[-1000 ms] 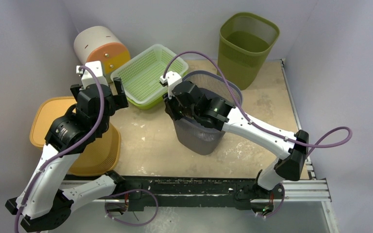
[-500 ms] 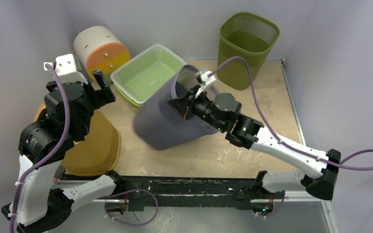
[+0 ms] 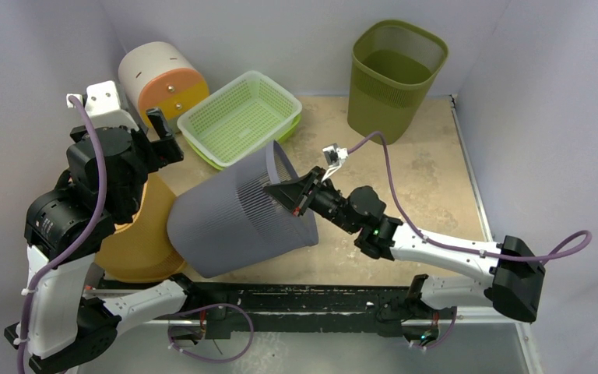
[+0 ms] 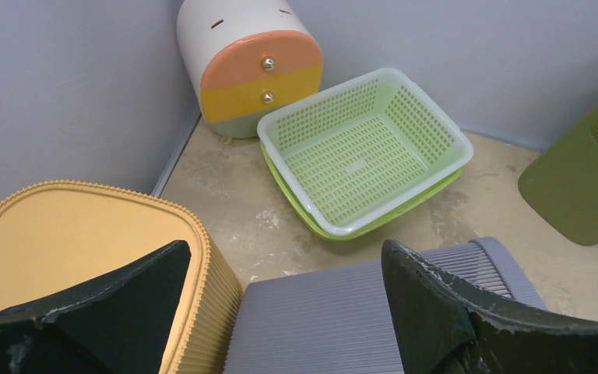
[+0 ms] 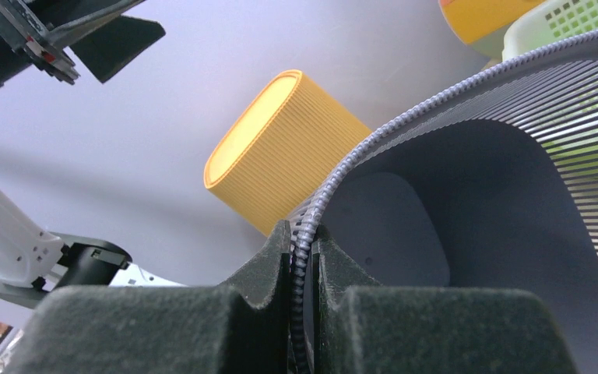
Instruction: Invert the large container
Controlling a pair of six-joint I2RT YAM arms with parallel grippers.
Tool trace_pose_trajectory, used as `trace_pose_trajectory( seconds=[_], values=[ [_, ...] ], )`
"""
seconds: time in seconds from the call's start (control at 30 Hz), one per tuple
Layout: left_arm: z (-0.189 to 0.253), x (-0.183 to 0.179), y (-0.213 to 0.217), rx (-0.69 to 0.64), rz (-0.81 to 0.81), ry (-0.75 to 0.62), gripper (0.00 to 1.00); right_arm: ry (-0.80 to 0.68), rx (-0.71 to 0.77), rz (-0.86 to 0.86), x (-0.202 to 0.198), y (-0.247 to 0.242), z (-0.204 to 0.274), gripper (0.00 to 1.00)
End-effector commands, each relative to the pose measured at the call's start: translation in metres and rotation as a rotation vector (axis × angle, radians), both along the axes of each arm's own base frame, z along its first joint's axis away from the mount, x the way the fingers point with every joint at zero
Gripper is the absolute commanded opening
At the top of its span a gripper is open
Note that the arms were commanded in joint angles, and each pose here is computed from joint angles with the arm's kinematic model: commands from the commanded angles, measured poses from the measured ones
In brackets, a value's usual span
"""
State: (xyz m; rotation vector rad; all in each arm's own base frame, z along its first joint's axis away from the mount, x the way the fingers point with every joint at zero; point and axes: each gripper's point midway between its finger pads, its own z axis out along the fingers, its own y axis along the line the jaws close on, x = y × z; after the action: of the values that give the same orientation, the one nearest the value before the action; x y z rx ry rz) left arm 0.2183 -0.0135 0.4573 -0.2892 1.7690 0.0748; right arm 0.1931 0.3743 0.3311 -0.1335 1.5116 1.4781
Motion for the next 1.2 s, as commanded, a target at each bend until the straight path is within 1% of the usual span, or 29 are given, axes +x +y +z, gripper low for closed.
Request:
trace_pose_trajectory(
  seconds=[0.0,0.13,0.3,0.4,0.53,0.63,0.67,0.73,0.83,0.9,0.97,1.03,1.17],
  values=[
    [-0.003,0.002,0.000,0.024,0.004,0.005,0.90,-0.030,0.184,-0.078,0.001,-0.031,0.038,0.00],
    [-0.005,0.005,-0.003,0.024,-0.002,0.006,0.90,0.035,0.064,-0.192,0.013,-0.051,0.003,0.00],
    [-0.013,0.009,-0.006,0.027,-0.007,0.016,0.90,0.131,-0.077,-0.295,0.026,-0.073,-0.055,0.00],
    [-0.018,0.011,-0.008,0.035,-0.004,0.026,0.90,0.195,-0.122,-0.312,0.030,-0.081,-0.091,0.00],
    [-0.024,0.014,-0.011,0.041,-0.007,0.038,0.90,0.288,-0.176,-0.285,0.033,-0.084,-0.139,0.00],
    [-0.028,0.016,-0.011,0.049,-0.001,0.046,0.90,0.313,-0.168,-0.255,0.031,-0.084,-0.155,0.00],
    [-0.029,0.016,-0.011,0.054,0.001,0.050,0.90,0.311,-0.163,-0.253,0.032,-0.084,-0.155,0.02],
    [-0.031,0.017,-0.011,0.058,0.003,0.056,0.90,0.288,-0.163,-0.241,0.033,-0.082,-0.152,0.00],
    [-0.030,0.018,-0.012,0.056,0.003,0.053,0.90,0.226,-0.118,-0.223,0.036,-0.078,-0.130,0.00],
    [-0.030,0.019,-0.012,0.055,0.002,0.052,0.90,0.170,-0.038,-0.202,0.038,-0.074,-0.105,0.00],
    [-0.029,0.019,-0.013,0.056,0.003,0.054,0.90,0.085,0.093,-0.178,0.038,-0.073,-0.065,0.00],
    [-0.027,0.020,-0.014,0.056,0.000,0.055,0.90,0.024,0.182,-0.160,0.039,-0.069,-0.037,0.00],
    [-0.021,0.022,-0.015,0.063,0.000,0.061,0.90,-0.065,0.365,-0.115,0.040,-0.064,0.006,0.00]
  ],
)
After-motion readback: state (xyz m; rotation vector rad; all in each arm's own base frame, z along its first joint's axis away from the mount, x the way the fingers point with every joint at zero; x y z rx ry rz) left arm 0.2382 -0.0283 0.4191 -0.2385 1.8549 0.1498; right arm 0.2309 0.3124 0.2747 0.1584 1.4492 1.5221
